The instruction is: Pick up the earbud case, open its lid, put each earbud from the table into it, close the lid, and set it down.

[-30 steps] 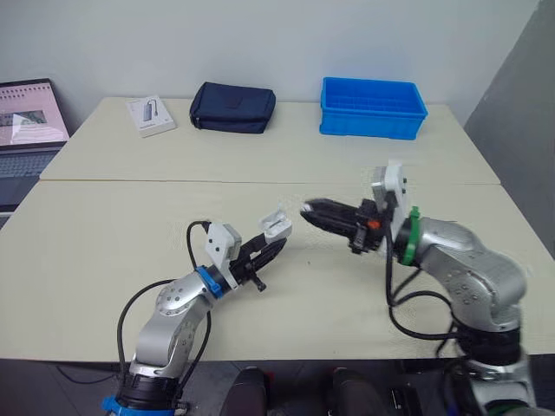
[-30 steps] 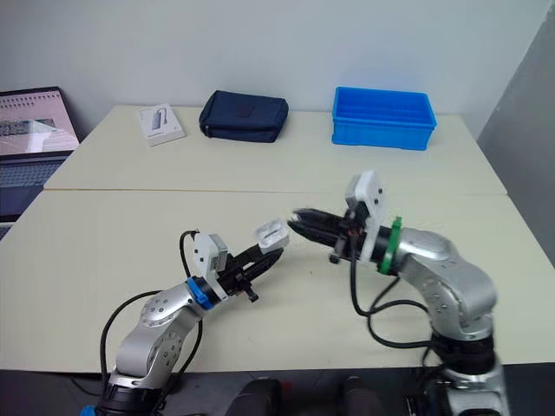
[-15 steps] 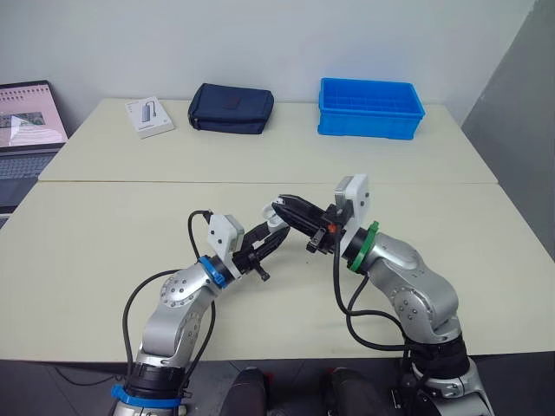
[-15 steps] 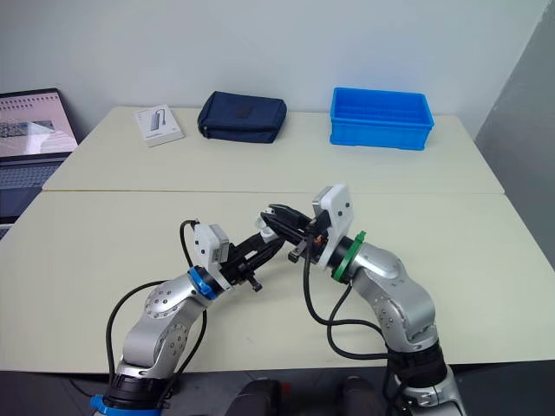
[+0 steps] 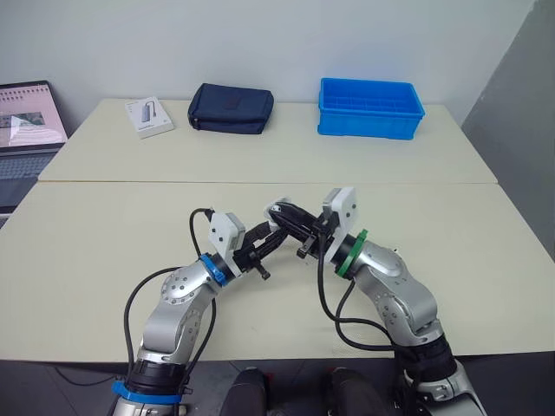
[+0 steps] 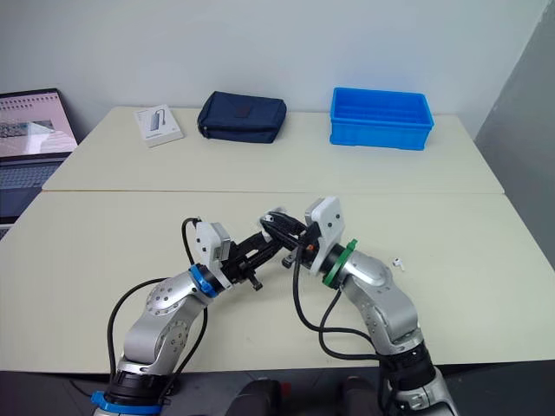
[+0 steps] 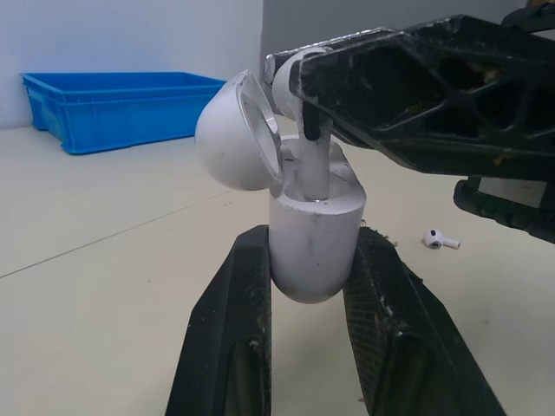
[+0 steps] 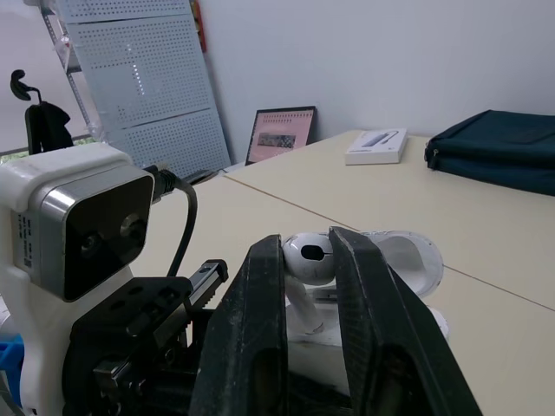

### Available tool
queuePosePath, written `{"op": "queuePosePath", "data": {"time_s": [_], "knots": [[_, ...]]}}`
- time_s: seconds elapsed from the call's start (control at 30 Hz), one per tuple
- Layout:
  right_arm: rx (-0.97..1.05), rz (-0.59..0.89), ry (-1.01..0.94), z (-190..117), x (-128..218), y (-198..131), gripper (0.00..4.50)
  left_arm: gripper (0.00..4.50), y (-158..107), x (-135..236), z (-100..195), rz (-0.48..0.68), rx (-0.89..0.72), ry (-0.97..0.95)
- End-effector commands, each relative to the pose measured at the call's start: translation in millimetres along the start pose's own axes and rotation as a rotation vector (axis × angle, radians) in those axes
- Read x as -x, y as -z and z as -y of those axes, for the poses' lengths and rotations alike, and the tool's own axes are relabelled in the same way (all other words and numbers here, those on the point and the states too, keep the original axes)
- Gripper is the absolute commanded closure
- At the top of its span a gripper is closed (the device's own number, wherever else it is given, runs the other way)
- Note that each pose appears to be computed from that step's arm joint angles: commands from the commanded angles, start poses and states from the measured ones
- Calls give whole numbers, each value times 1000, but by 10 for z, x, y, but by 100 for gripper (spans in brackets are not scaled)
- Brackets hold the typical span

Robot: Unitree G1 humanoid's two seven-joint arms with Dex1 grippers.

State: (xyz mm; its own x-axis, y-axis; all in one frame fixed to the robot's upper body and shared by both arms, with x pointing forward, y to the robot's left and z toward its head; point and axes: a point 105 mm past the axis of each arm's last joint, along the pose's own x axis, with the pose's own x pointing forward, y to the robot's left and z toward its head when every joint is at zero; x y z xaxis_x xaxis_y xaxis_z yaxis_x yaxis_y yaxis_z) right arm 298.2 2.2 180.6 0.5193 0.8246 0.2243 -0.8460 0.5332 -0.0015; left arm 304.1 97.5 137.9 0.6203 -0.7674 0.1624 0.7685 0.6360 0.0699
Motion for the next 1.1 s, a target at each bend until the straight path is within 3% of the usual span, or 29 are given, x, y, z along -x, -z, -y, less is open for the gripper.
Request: {"op": "queuePosePath", "data": {"time_s": [0.03, 0.33, 0.6, 0.83, 1.1], "knots": [[13, 26, -12, -57, -14, -29, 411, 372, -161, -36, 19, 54, -28, 16], [34, -3, -12, -97, -29, 86, 411, 372, -178, -41, 23, 59, -27, 14], [58, 25, -1, -51, 61, -33, 136, 372, -168, -35, 23, 52, -23, 14], [136, -1, 4, 81, 490, -321, 132, 372, -106, -17, -14, 34, -5, -2], [244, -269, 172, 503, 1338, -408, 132, 372, -50, -4, -49, 20, -22, -10]]}}
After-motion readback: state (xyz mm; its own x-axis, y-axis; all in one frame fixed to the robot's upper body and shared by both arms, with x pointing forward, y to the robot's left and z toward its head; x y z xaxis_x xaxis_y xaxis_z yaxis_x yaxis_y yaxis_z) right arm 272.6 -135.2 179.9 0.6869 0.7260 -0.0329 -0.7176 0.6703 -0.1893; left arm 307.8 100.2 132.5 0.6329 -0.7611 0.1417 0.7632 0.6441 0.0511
